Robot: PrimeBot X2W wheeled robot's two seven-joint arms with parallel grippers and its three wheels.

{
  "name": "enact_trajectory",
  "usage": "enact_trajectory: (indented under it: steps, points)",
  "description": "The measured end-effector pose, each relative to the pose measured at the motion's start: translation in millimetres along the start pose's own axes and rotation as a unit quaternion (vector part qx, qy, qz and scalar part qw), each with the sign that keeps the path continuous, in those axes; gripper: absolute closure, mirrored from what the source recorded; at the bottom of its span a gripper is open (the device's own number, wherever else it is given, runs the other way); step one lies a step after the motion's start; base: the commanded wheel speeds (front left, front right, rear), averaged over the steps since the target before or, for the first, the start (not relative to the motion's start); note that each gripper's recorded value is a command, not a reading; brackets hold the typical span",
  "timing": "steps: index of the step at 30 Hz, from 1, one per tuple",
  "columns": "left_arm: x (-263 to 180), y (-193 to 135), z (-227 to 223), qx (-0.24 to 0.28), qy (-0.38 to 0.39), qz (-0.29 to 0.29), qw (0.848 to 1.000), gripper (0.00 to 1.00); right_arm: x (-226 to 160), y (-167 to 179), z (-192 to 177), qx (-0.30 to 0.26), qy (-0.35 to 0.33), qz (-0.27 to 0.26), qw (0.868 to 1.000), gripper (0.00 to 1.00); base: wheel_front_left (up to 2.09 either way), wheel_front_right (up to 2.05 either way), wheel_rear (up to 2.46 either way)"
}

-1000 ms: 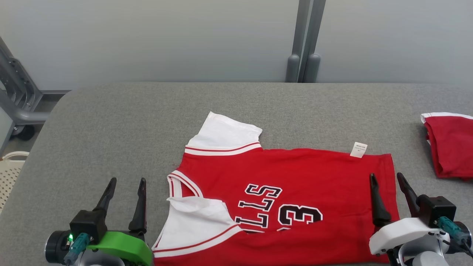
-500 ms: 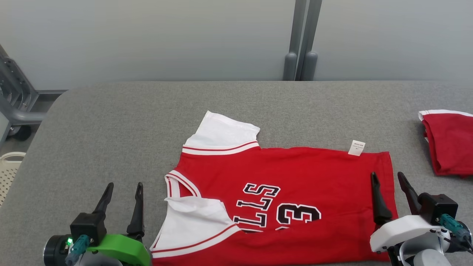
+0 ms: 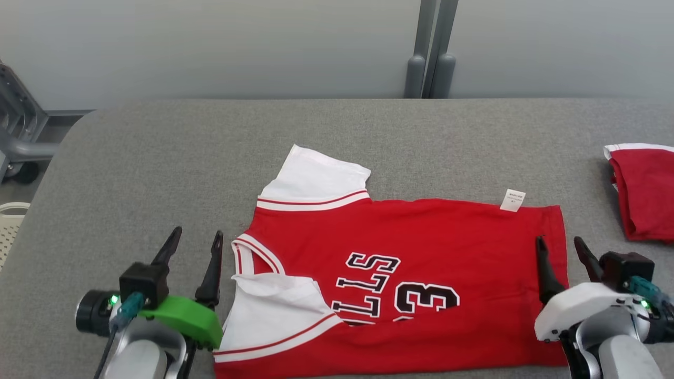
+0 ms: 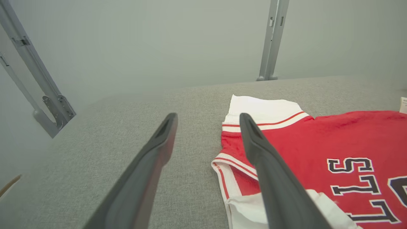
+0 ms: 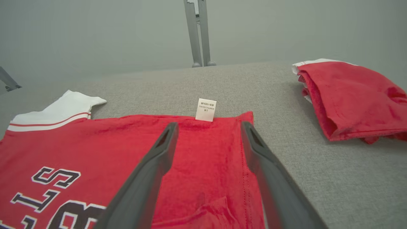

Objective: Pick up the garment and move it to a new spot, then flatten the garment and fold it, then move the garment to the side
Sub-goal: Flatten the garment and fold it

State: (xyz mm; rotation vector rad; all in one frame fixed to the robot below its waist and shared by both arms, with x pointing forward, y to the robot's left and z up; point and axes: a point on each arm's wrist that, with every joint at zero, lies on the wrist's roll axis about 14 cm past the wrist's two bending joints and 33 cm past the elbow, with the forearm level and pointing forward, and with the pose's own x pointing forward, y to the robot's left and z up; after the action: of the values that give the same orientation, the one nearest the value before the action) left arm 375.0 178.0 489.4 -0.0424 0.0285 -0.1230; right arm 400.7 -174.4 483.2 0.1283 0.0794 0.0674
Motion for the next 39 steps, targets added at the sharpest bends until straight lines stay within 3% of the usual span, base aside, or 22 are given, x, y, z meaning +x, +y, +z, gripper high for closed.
enact_trajectory:
  steps: [9,19,26,38,39]
  points:
    - [90.8,-7.9,19.8,0.069,0.044,-0.069,0.994,0.00,46.2,14.3,2.0,-0.067,0.118,0.030,0.990,0.00,0.00,0.00,0.00]
    - [176.8,-22.7,-17.4,0.101,0.175,-0.115,0.972,0.00,82.5,20.3,9.0,-0.085,0.136,0.052,0.986,0.00,0.00,0.00,0.00]
    - [205.1,-44.8,-67.3,0.078,0.262,-0.148,0.950,0.00,88.0,-5.5,-10.5,-0.092,0.158,0.027,0.983,0.00,0.00,0.00,0.00]
    - [234.5,-52.9,-121.9,0.068,0.311,-0.157,0.935,0.00,81.8,-36.4,-48.8,-0.096,0.205,-0.006,0.974,0.00,0.00,0.00,0.00]
    - [236.5,-53.2,-123.7,0.067,0.312,-0.156,0.935,0.10,81.7,-36.8,-51.0,-0.095,0.208,-0.007,0.974,0.00,0.00,0.00,0.00]
